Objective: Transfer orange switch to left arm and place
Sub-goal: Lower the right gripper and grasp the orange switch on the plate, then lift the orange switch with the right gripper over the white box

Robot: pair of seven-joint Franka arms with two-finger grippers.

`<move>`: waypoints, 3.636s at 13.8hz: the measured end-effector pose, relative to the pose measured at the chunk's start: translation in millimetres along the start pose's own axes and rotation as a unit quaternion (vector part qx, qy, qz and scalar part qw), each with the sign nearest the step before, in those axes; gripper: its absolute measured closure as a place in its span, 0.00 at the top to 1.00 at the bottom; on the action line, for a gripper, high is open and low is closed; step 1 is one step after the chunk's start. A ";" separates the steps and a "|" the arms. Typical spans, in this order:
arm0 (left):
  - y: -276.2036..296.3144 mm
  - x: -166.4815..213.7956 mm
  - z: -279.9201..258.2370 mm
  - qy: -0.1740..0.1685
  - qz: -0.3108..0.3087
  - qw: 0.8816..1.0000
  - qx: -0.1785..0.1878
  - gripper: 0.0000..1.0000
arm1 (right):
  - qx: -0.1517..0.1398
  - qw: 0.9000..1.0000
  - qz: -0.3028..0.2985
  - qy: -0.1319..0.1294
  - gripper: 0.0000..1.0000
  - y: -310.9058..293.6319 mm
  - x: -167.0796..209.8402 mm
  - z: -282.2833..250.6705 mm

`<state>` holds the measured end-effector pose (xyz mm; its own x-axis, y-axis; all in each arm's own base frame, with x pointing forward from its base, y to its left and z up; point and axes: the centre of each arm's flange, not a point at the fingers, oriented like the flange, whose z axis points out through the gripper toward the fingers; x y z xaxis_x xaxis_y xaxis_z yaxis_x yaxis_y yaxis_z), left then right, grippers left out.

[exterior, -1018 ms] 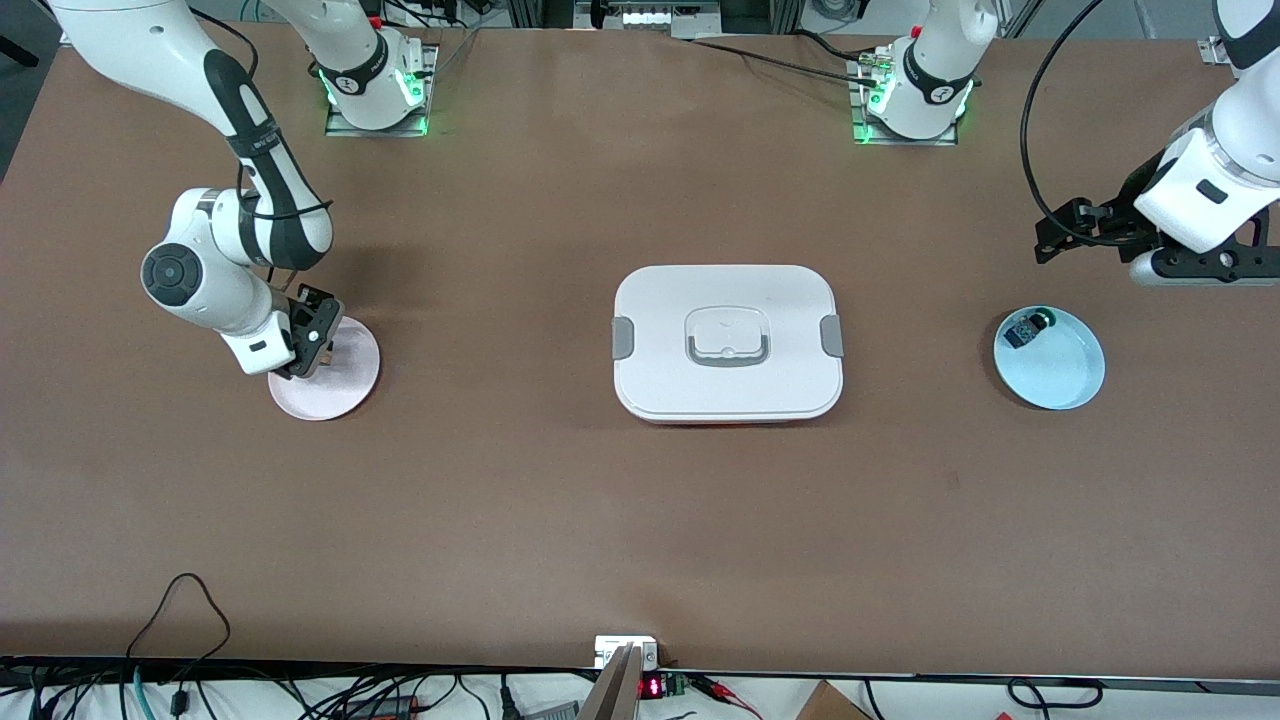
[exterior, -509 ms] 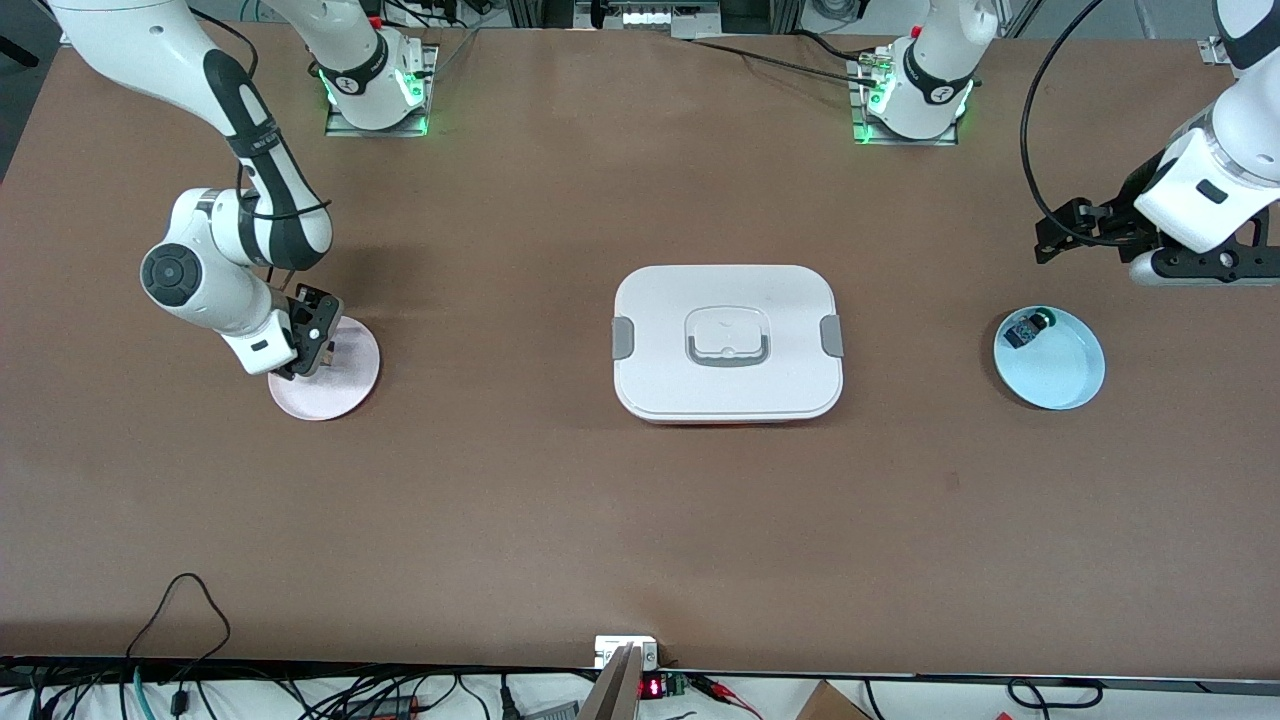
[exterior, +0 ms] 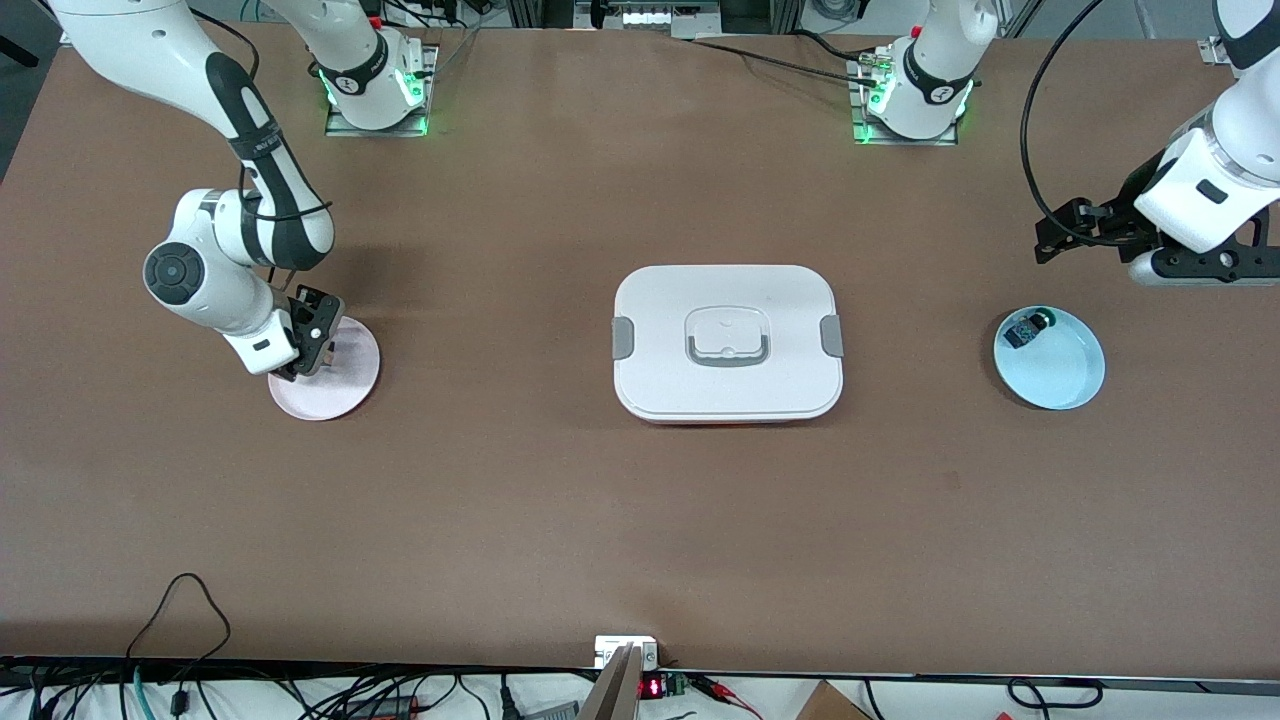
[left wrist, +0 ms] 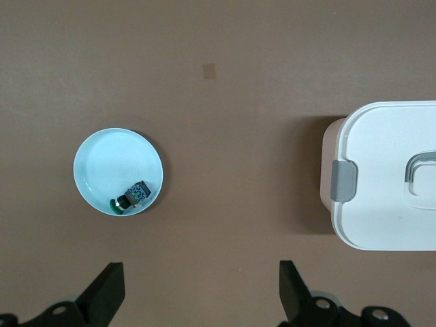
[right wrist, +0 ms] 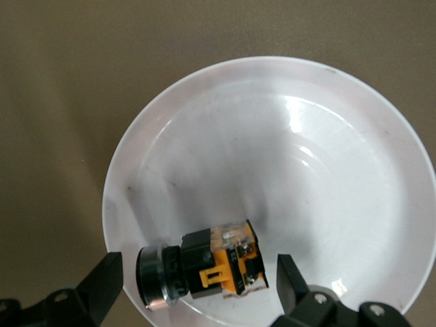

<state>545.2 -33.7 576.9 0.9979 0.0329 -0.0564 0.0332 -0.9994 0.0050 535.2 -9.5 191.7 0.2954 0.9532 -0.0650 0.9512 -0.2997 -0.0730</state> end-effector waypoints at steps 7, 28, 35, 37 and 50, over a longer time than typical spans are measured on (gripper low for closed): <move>0.0 0.0 0.0 0.000 0.000 1.000 0.000 1.00 | 0.001 1.000 0.003 0.000 0.86 0.8 -3.3 3.2; 2.5 -3.1 0.9 -0.012 0.002 1.000 -0.002 1.00 | 0.082 0.993 0.036 0.080 0.76 3.1 56.3 -41.3; 4.6 -4.2 -2.5 -0.014 0.004 1.000 -0.002 1.00 | 0.181 0.951 0.040 0.248 0.76 -5.1 151.5 -134.5; 7.5 -4.8 -2.5 -0.016 0.004 1.000 -0.010 1.00 | 0.207 0.923 0.056 0.320 0.76 -15.0 184.0 -151.4; 21.1 -6.6 46.0 -0.197 -0.027 0.941 -0.273 1.00 | 0.285 0.729 0.161 0.601 0.76 -112.3 367.9 -238.0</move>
<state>536.7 -55.3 531.5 0.8992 -0.0288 -0.4366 0.2144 -0.8409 0.4970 558.2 384.4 412.9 0.6854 0.0730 0.7245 0.7253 -0.1566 -0.6703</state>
